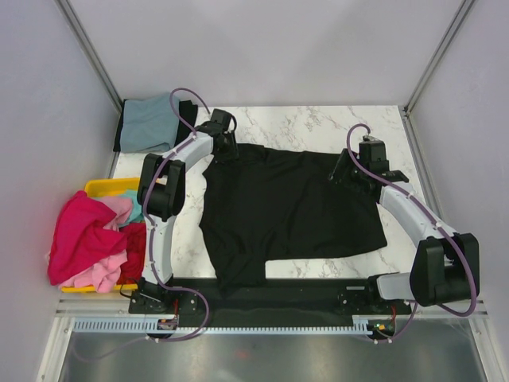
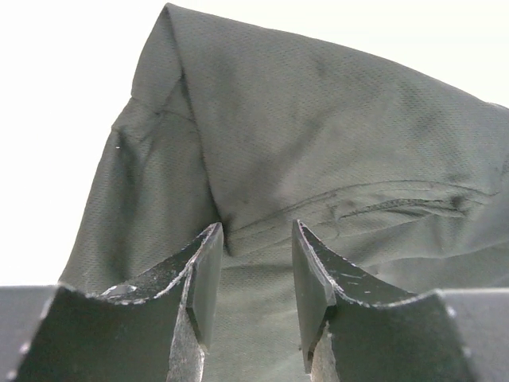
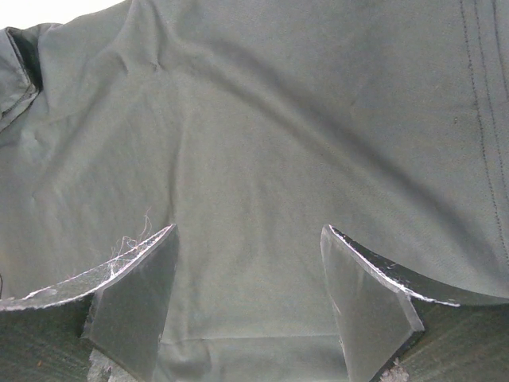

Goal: Fold and stack the t-shirts
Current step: Flatten the tshirt out

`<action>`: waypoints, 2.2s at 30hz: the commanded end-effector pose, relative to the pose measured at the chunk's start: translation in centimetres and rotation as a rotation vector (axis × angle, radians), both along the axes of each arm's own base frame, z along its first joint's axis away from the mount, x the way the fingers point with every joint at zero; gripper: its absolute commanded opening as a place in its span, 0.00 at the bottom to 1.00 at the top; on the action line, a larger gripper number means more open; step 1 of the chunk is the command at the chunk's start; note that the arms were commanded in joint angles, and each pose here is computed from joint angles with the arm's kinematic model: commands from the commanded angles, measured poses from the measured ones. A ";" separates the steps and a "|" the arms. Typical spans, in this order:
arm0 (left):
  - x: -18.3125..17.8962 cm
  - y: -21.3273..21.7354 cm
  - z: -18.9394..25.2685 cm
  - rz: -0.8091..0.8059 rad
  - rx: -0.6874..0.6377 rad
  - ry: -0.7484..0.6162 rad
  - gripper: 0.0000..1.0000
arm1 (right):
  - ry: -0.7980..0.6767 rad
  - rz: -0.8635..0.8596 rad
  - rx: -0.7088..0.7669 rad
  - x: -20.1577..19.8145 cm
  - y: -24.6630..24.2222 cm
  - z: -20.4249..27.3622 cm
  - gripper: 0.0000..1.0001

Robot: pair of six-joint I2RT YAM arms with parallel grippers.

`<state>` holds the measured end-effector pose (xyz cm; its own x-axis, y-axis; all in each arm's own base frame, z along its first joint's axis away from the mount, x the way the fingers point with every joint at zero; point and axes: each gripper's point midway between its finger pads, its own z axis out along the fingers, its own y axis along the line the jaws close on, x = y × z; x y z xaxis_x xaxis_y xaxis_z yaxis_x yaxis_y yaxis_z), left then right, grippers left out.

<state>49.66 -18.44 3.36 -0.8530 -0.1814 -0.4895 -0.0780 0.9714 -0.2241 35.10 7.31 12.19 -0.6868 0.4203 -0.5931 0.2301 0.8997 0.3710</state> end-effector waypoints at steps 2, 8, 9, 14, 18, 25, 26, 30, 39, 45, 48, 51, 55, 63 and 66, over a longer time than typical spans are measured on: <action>0.7 0.8 1.9 -0.013 0.046 -0.062 0.48 | -0.013 0.015 -0.004 0.4 0.2 -0.3 0.80; 0.6 0.6 1.2 -0.016 0.042 -0.046 0.48 | -0.010 0.017 -0.002 0.5 0.3 -0.6 0.80; 0.6 0.6 1.2 -0.017 0.039 -0.045 0.48 | -0.010 0.015 -0.003 0.5 0.2 -0.6 0.80; 0.6 0.1 0.6 -0.023 0.028 -0.032 0.44 | 0.000 0.014 -0.009 0.4 0.2 -1.0 0.80; 0.4 -0.5 0.5 -0.033 0.024 -0.029 0.40 | 0.004 0.014 -0.009 0.4 0.2 -1.4 0.79; 0.3 -0.7 -0.1 -0.038 0.034 -0.018 0.39 | 0.007 0.014 -0.014 0.4 0.1 -1.5 0.79; 0.4 -0.5 0.0 -0.032 0.038 -0.020 0.39 | 0.008 0.013 -0.016 0.4 0.0 -1.6 0.79; 0.2 -0.3 -0.1 -0.035 0.052 -0.018 0.43 | 0.007 0.015 -0.020 0.3 0.0 -1.6 0.79; -0.4 -0.2 -0.7 -0.038 0.097 -0.002 0.41 | 0.009 0.014 -0.021 0.4 0.0 -1.7 0.79; -0.3 -0.7 -0.1 -0.039 0.100 -0.018 0.24 | 0.013 0.014 -0.021 0.3 0.0 -1.9 0.79; -0.1 -0.9 0.5 -0.041 0.093 -0.030 0.14 | 0.016 0.013 -0.024 0.3 -0.1 -2.0 0.79; 0.2 -1.0 1.1 -0.042 0.087 -0.043 0.02 | 0.021 0.015 -0.022 0.3 0.0 -2.2 0.79; 0.4 -1.3 1.5 -0.053 0.073 -0.048 0.02 | 0.024 0.015 -0.023 0.2 0.0 -2.4 0.79; 2.4 -2.3 5.1 -0.063 0.011 -0.125 0.02 | 0.021 0.016 -0.025 0.3 0.0 -2.3 0.78; 4.4 -2.9 6.5 -0.054 -0.083 -0.143 0.02 | 0.022 0.016 -0.025 0.4 0.0 -2.4 0.78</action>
